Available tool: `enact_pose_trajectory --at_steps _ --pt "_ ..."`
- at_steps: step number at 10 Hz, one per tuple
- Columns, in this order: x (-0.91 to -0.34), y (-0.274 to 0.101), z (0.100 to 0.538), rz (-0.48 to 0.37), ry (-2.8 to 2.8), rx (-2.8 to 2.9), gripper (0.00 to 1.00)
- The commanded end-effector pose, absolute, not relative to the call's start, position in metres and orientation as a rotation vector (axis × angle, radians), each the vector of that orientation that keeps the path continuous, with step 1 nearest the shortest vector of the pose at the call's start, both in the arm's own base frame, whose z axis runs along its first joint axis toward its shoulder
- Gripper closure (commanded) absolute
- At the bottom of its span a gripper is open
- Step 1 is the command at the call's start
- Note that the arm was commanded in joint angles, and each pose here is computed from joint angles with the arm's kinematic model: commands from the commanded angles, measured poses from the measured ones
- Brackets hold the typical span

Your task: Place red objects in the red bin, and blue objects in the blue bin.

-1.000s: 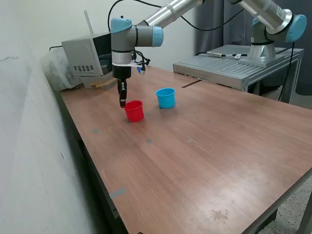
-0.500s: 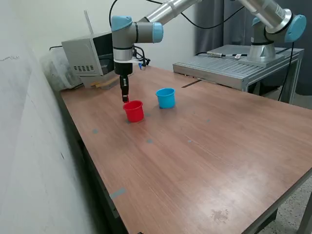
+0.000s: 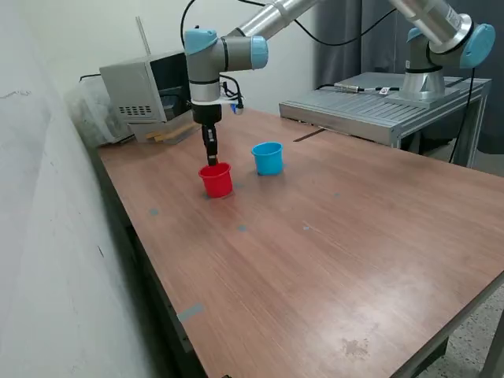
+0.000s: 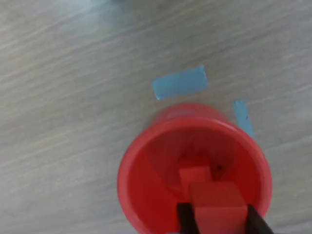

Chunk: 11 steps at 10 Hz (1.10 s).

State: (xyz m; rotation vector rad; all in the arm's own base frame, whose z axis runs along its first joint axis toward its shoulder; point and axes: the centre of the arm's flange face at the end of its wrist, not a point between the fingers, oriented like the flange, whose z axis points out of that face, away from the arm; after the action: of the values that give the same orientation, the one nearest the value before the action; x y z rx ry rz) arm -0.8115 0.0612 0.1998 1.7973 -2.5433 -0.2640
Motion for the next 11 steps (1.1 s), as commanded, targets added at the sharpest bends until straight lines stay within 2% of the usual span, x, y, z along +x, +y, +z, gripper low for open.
enact_pose_trajectory --at_steps 1,2,5,7,9,10,11 --pt "-0.808 0.06 0.193 -0.245 -2.562 1.799 1.0" --pt "-0.807 0.06 0.192 -0.244 -2.564 1.797 0.0" --pt "-0.807 0.061 0.193 -0.245 -2.563 1.797 0.0" --pt "-0.805 0.059 0.211 -0.266 -2.551 1.786 0.0" --pt "-0.779 0.051 0.233 -0.245 -2.553 1.804 0.0" --pt "-0.758 0.039 0.249 -0.235 -2.545 1.814 0.0" --pt "-0.74 -0.002 0.273 -0.244 -2.488 1.874 0.0"
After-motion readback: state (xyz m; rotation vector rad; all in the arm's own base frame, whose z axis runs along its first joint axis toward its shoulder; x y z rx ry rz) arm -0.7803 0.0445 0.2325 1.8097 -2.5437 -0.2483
